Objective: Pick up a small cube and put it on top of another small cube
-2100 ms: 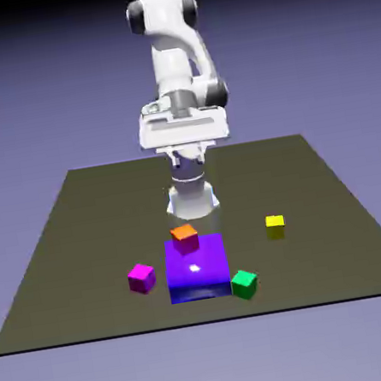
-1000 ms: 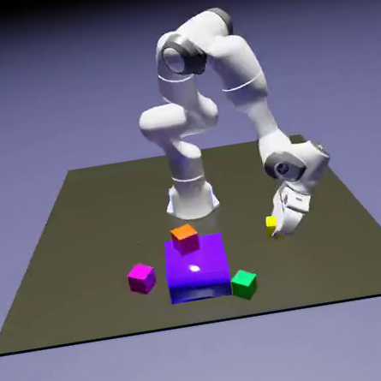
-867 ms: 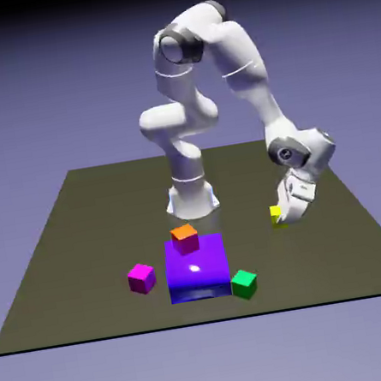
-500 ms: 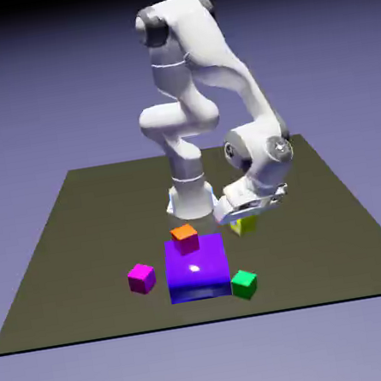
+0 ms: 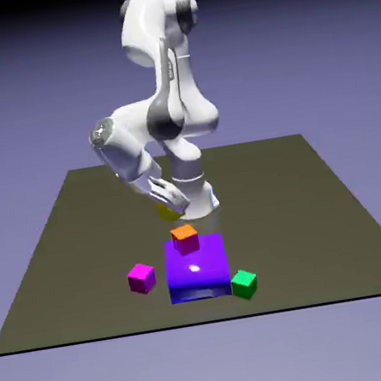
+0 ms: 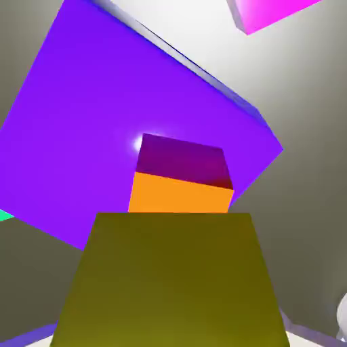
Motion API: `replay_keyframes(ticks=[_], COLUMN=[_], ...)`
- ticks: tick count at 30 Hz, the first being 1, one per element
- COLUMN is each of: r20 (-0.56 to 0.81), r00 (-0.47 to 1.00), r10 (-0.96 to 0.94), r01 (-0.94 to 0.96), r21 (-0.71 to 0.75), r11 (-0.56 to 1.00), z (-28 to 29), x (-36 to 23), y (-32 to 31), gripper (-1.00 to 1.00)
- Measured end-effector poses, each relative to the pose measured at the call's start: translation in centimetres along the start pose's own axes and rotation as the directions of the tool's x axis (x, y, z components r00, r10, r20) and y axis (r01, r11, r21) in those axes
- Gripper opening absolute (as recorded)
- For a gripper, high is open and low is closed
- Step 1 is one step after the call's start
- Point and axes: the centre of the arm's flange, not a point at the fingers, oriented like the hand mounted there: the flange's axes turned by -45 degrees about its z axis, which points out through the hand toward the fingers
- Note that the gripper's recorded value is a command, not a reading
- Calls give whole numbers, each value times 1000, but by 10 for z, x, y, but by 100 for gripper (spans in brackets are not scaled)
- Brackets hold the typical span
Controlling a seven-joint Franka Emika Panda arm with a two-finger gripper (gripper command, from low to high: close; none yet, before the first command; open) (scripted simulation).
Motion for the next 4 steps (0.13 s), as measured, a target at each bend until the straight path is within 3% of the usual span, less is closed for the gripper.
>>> replay_keyframes(ticks=[1,2,4], r20=[-1,-1,-2], r00=[1000,1000,1000], r10=[0,4,4], r01=[0,-4,-4], r21=[-1,0,-2], r11=[1000,1000,1000], z=[16,20,20], x=[2,3,3], y=[1,2,2], gripper=[-100,100,100])
